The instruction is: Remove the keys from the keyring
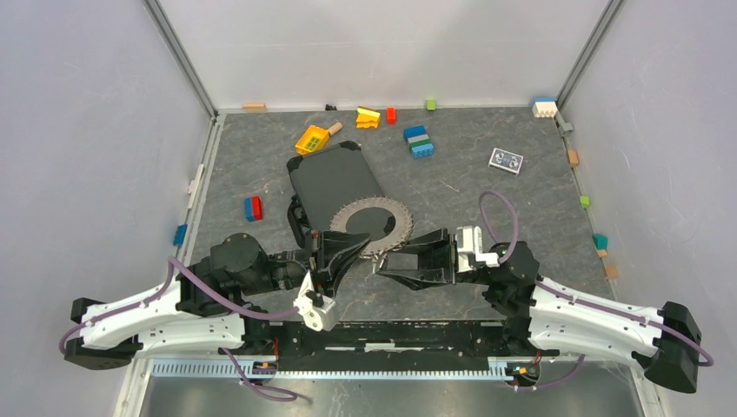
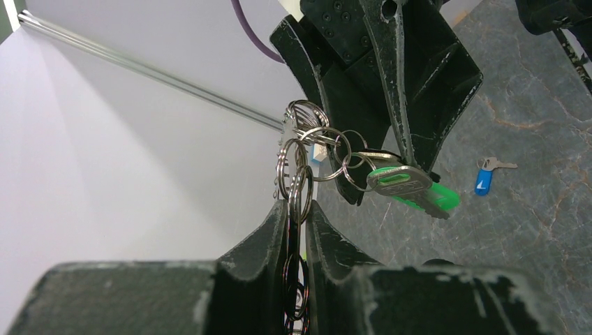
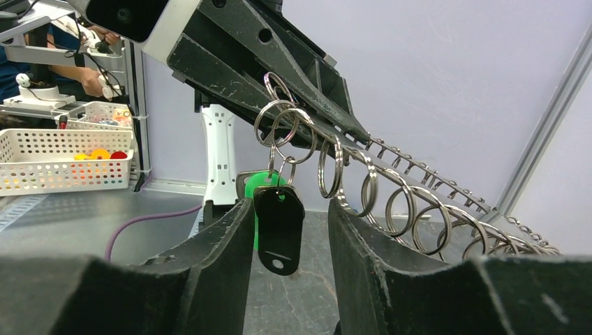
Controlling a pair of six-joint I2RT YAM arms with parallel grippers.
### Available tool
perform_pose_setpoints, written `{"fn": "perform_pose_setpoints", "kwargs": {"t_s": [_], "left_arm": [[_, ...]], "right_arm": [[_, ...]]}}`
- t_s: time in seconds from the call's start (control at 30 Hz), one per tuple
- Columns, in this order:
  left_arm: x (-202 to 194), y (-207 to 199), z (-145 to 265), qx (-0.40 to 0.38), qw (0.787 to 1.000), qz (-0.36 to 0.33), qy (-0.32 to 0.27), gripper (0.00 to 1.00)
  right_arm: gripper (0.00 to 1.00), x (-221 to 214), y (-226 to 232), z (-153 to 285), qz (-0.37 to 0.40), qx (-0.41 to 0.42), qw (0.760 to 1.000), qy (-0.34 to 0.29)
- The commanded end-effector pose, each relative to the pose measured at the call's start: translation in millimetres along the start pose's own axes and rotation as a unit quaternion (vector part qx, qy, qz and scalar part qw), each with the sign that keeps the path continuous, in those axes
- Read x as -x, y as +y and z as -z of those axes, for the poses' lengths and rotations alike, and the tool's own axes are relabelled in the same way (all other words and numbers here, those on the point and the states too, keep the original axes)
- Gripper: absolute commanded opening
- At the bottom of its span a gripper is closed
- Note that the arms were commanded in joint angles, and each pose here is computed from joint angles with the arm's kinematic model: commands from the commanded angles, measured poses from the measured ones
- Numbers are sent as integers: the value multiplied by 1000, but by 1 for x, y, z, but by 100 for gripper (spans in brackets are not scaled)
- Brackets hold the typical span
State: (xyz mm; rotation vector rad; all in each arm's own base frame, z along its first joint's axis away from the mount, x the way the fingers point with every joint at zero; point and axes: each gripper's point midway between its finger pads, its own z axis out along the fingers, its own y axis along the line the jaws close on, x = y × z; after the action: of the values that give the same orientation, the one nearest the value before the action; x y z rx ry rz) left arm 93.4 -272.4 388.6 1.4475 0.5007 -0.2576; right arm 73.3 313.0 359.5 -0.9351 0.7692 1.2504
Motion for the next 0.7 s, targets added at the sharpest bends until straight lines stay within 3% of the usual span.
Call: {"fn": "perform_pose_setpoints", "kwargs": {"t_s": [0.0, 0.3, 0.5, 0.67], "left_arm": [[19, 27, 4, 37, 999, 12, -31, 2], [19, 28, 6, 41, 999, 11, -29, 2], [15, 30, 10, 49, 999, 8, -20, 2], [8, 30, 15, 59, 998, 7, -4, 2]], "right_arm": [[46, 9, -2, -2, 3, -5, 1000, -19], [20, 8, 1, 1, 0, -2, 1000, -19], [14, 5, 5, 6, 0, 6, 1000, -13], [0, 9, 11, 10, -1, 17, 1000, -4]]}}
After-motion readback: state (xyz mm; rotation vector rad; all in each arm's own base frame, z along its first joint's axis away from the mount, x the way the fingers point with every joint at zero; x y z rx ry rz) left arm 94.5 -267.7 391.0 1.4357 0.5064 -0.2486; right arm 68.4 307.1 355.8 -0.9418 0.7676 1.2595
